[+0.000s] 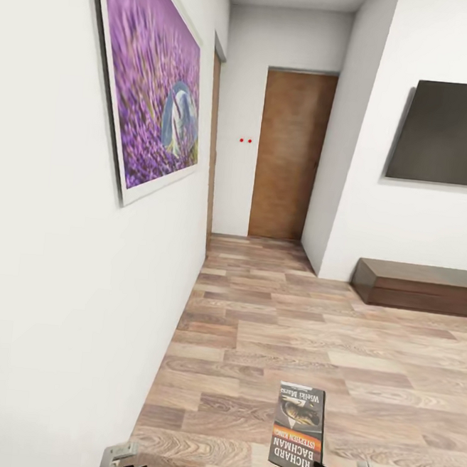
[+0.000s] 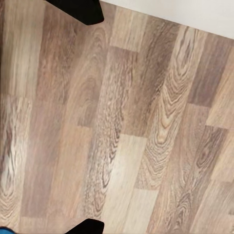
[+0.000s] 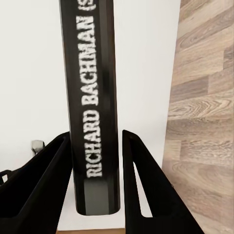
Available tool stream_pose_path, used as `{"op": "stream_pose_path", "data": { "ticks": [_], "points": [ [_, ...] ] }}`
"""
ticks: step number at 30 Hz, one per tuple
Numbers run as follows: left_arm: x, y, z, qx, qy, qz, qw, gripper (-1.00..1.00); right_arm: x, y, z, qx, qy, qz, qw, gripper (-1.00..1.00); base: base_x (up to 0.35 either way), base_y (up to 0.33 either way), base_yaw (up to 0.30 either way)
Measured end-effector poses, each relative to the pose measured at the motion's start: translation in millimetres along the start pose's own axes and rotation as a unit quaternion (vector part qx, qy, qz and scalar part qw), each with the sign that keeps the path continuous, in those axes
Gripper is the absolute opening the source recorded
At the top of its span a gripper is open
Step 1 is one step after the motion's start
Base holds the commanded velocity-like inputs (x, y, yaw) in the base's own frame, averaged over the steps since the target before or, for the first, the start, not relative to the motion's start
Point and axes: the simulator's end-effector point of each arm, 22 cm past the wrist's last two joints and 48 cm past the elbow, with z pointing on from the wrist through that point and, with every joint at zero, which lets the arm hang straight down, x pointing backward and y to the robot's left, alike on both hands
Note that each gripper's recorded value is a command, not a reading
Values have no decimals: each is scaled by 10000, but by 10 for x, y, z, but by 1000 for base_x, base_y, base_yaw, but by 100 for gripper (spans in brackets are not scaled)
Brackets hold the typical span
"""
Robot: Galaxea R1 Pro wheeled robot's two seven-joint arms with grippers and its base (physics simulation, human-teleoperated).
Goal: In the bedroom, move the book from the bed onto either nightstand, and place the two sandals side by side next to the bed.
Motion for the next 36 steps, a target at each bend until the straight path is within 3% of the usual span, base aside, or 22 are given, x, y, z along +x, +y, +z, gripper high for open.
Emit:
{"op": "stream_pose_path", "data": {
  "ticks": [8,17,30,36],
  "points": [
    [0,0,0,-1,0,0,10000,100,3,-1,0,1,7,-1,10000,-100,305,0,-18],
    [1,-1,4,0,3,-1,10000,100,-5,-1,2,-5,-7,4,10000,-100,35,0,-163],
    [1,-1,4,1,3,-1,10000,100,-4,1,2,-7,-7,4,10000,-100,9,0,-20],
    [0,0,1,1,1,0,10000,100,-2,3,0,-8,-5,2,10000,-100,205,0,-1]
  ]
}}
